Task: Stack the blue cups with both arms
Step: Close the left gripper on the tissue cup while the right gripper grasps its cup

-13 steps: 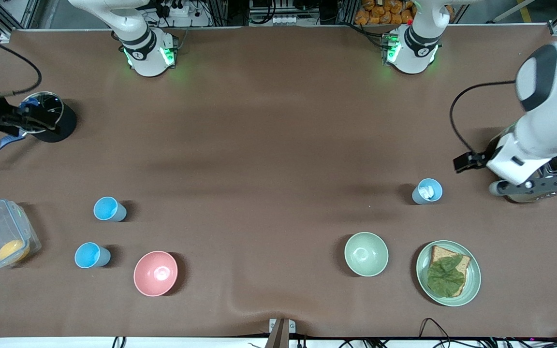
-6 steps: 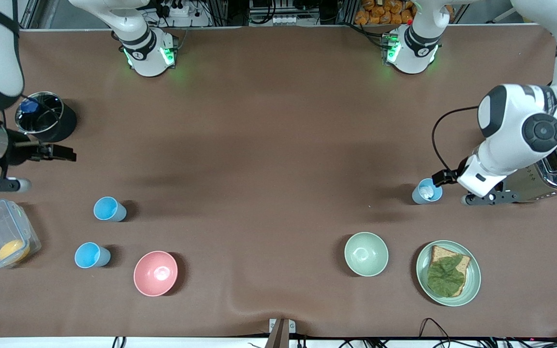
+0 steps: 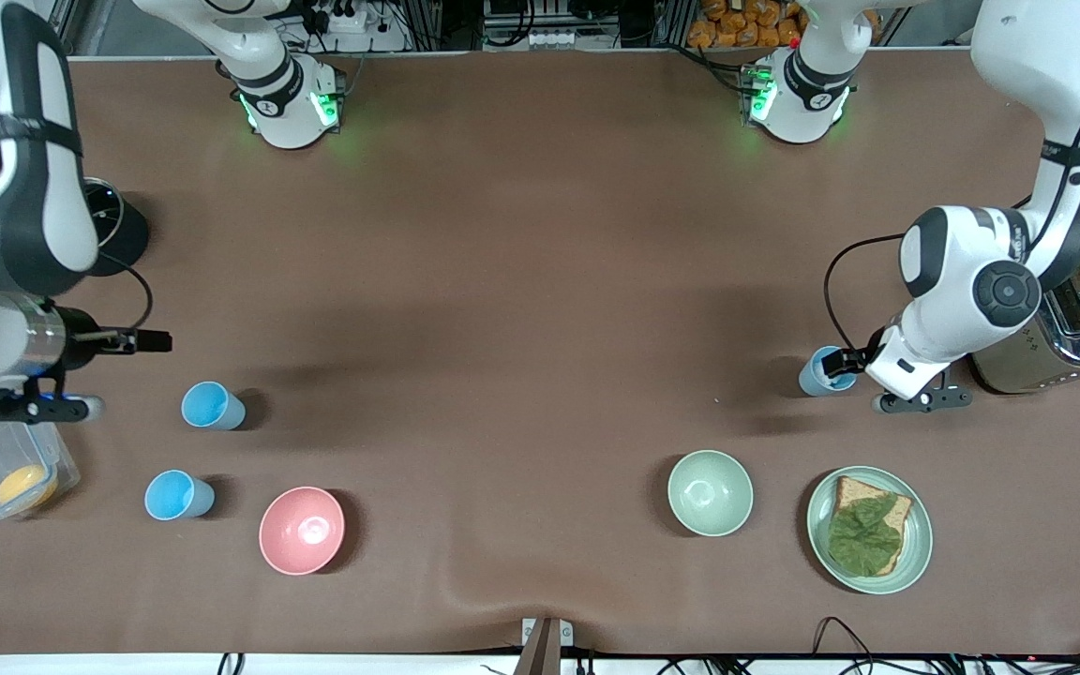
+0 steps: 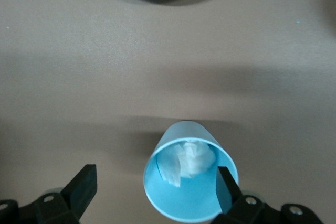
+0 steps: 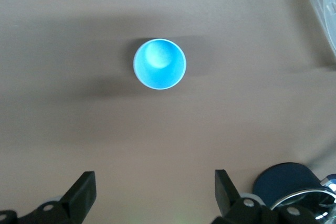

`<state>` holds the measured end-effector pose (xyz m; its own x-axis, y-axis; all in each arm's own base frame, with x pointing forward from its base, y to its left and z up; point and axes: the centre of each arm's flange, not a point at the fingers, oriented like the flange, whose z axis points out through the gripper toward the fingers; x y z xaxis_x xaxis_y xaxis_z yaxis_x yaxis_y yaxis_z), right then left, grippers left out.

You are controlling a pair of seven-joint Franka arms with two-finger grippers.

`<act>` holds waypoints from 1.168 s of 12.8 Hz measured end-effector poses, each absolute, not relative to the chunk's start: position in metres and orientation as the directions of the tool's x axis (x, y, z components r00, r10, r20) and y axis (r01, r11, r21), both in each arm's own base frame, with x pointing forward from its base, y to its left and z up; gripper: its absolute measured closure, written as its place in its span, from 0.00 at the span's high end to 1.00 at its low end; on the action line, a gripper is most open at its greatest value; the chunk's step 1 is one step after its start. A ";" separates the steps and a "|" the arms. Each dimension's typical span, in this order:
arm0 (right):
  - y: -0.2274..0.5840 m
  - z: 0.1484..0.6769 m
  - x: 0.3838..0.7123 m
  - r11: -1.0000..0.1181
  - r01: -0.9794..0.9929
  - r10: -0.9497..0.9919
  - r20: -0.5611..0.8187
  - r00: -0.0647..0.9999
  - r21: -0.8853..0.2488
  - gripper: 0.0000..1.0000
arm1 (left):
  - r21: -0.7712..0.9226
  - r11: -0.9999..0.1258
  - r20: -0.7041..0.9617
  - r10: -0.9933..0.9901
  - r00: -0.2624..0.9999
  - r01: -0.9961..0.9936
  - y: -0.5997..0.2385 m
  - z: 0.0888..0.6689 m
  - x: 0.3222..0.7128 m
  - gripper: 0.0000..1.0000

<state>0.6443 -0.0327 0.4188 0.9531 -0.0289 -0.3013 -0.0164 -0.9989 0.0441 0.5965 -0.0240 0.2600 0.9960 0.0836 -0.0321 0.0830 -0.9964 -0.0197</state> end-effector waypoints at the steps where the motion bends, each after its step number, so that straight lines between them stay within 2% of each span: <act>1: -0.041 0.406 0.648 -0.998 -0.025 -0.039 -0.302 0.953 0.051 1.00 | -0.018 -0.996 -0.034 0.088 0.996 0.087 -0.022 0.252 0.597 1.00; 3: -0.046 0.377 0.660 -0.998 -0.024 -0.037 -0.262 0.964 0.054 1.00 | -0.016 -0.996 -0.038 0.089 0.995 0.089 -0.021 0.243 0.595 1.00; 5: -0.035 0.352 0.669 -0.998 0.001 -0.013 -0.222 0.975 0.062 1.00 | -0.016 -0.996 -0.044 0.089 0.995 0.088 -0.021 0.239 0.594 0.95; 8: -0.047 0.323 0.672 -0.998 -0.012 -0.025 -0.184 0.983 0.069 1.00 | -0.016 -0.996 -0.050 0.086 0.995 0.086 -0.022 0.236 0.591 0.63; 13: -0.074 0.274 0.670 -0.996 -0.048 -0.062 -0.211 0.976 0.071 1.00 | -0.006 -0.998 -0.039 0.065 0.997 0.065 -0.035 0.240 0.592 0.06; 15: -0.075 0.260 0.670 -0.996 -0.049 -0.062 -0.192 0.979 0.071 1.00 | 0.004 -0.999 -0.028 0.038 0.999 0.038 -0.052 0.249 0.592 0.04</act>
